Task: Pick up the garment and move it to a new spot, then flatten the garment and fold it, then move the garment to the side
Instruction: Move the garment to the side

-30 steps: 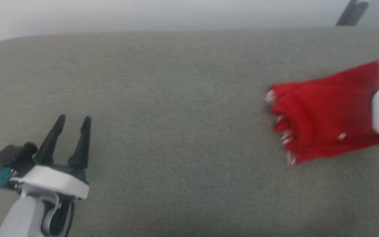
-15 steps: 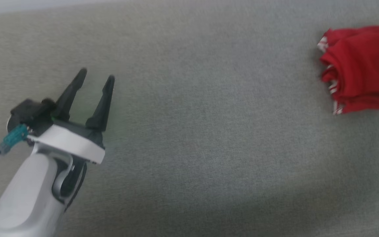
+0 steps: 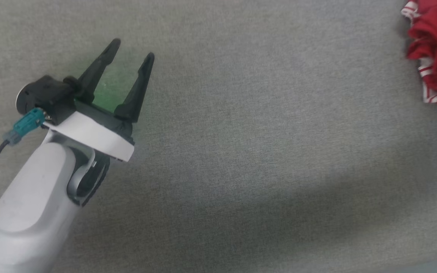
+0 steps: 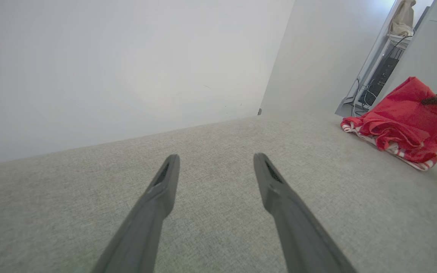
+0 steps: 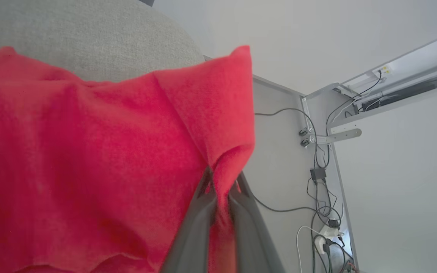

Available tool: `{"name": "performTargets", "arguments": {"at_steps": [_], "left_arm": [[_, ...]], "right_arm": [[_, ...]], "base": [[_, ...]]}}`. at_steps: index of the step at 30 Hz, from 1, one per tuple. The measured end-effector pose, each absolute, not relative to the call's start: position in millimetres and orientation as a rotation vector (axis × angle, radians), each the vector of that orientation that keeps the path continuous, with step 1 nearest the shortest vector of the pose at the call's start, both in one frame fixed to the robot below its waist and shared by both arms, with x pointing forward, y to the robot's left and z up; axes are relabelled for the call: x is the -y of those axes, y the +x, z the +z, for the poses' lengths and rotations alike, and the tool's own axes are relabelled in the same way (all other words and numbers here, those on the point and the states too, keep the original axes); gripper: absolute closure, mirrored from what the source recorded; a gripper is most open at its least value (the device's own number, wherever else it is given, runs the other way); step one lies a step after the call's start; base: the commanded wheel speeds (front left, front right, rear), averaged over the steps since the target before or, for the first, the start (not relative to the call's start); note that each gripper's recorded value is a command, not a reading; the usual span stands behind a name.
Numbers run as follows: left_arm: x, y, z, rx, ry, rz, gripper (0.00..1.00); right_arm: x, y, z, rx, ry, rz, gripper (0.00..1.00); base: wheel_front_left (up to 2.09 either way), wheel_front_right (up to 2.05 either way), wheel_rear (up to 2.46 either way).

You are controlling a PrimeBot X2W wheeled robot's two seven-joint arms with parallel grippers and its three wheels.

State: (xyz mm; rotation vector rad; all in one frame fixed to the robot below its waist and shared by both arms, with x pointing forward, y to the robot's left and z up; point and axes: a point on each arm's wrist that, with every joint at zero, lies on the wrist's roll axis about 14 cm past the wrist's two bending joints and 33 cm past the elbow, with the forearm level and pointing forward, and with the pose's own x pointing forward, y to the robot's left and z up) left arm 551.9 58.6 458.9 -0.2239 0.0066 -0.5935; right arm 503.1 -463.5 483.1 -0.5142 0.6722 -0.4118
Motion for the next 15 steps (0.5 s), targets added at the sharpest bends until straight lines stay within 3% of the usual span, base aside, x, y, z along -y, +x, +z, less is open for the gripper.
{"name": "performTargets", "arguments": {"at_steps": [13, 14, 15], "left_arm": [[-59.5, 562.9, 442.9, -0.034, -0.223, -0.603, 0.0], [-61.1, 563.5, 443.3, -0.033, -0.222, -0.599, 0.0], [-62.4, 563.8, 443.2, -0.034, -0.22, -0.596, 0.0]], "right_arm": [[451.3, 512.7, 426.8, -0.744, -0.456, -0.412, 1.0], [450.9, 513.1, 425.7, -0.747, -0.455, -0.413, 0.96], [451.3, 513.9, 426.5, -0.742, -0.451, -0.417, 0.81]], "base": [[0.0, 0.0, 0.0], [0.0, 0.0, 0.0], [0.0, 0.0, 0.0]]}}
